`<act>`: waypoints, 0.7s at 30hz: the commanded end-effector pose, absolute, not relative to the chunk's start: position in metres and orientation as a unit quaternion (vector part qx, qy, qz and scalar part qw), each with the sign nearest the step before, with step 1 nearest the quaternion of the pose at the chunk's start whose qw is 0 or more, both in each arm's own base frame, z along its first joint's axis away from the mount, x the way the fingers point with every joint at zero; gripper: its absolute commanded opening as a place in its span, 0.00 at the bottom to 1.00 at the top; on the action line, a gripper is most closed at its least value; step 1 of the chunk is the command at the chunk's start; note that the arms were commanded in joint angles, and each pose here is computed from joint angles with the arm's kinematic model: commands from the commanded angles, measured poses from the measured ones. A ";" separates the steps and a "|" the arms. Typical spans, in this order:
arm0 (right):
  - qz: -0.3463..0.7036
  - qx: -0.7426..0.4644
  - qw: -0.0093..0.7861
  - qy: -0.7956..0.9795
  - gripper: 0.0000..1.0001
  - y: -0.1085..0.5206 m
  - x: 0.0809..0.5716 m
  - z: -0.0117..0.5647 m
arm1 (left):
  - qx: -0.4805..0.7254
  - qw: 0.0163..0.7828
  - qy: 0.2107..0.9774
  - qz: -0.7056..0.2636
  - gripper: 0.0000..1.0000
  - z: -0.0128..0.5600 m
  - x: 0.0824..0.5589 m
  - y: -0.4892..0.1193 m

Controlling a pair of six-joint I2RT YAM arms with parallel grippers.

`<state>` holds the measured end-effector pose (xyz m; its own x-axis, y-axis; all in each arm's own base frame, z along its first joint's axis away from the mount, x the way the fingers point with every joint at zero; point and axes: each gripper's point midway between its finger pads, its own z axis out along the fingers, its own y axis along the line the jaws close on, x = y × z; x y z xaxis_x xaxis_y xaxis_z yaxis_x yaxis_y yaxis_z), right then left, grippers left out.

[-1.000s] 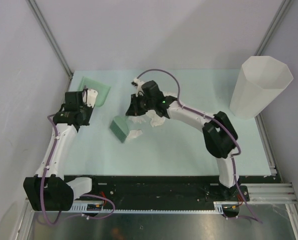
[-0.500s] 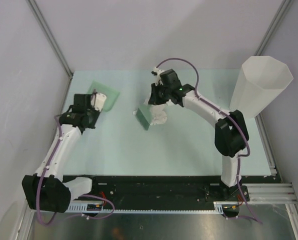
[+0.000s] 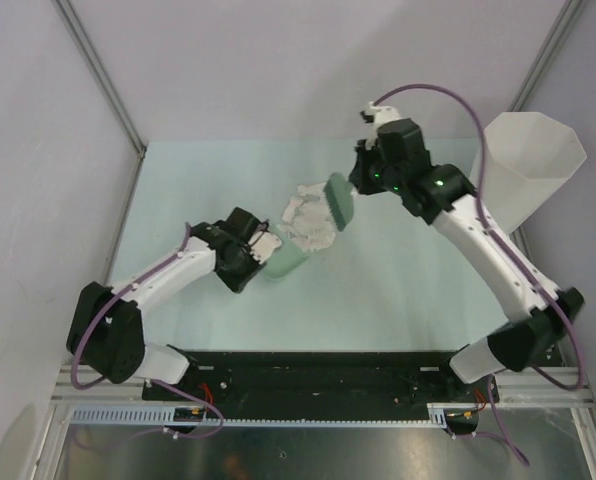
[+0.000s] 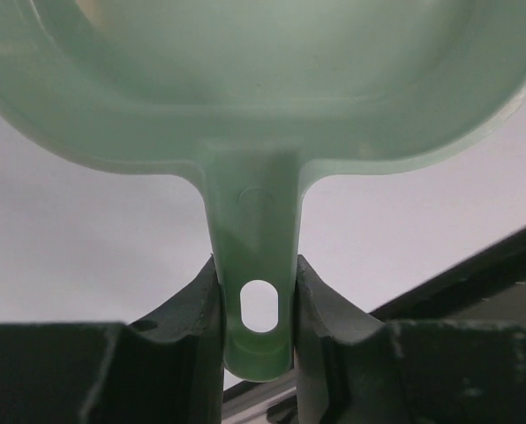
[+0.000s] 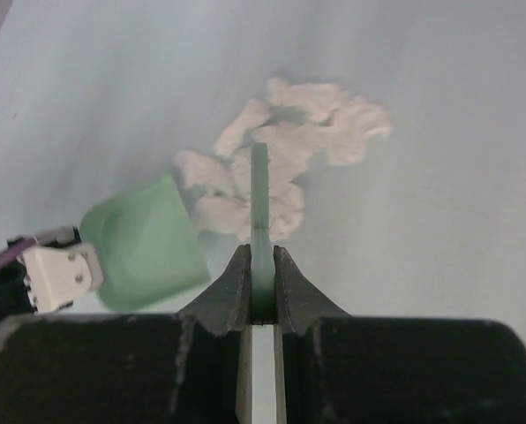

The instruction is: Sweep away the paper scraps from the table

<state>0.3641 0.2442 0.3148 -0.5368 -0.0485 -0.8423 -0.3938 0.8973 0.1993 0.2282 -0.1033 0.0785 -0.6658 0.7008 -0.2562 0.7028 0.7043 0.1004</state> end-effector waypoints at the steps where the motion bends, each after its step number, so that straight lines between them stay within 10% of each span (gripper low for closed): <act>1: 0.082 -0.073 0.533 0.839 0.00 0.168 0.342 0.362 | 0.403 0.113 0.905 -0.070 0.00 0.080 0.210 -0.156; 10: 0.083 -0.043 0.562 0.822 0.00 0.137 0.315 0.368 | 0.462 0.070 0.875 -0.125 0.03 0.071 0.198 -0.250; 12: 0.085 -0.063 0.553 0.826 0.00 0.141 0.312 0.363 | 0.470 0.053 0.873 -0.123 0.21 0.059 0.200 -0.256; 16: 0.143 -0.153 0.530 0.822 0.00 0.169 0.297 0.361 | 0.523 0.049 0.838 -0.147 0.99 0.058 0.185 -0.264; 21: 0.170 -0.261 0.499 0.809 0.00 0.188 0.282 0.354 | 0.586 0.184 0.759 -0.216 1.00 0.149 0.182 -0.280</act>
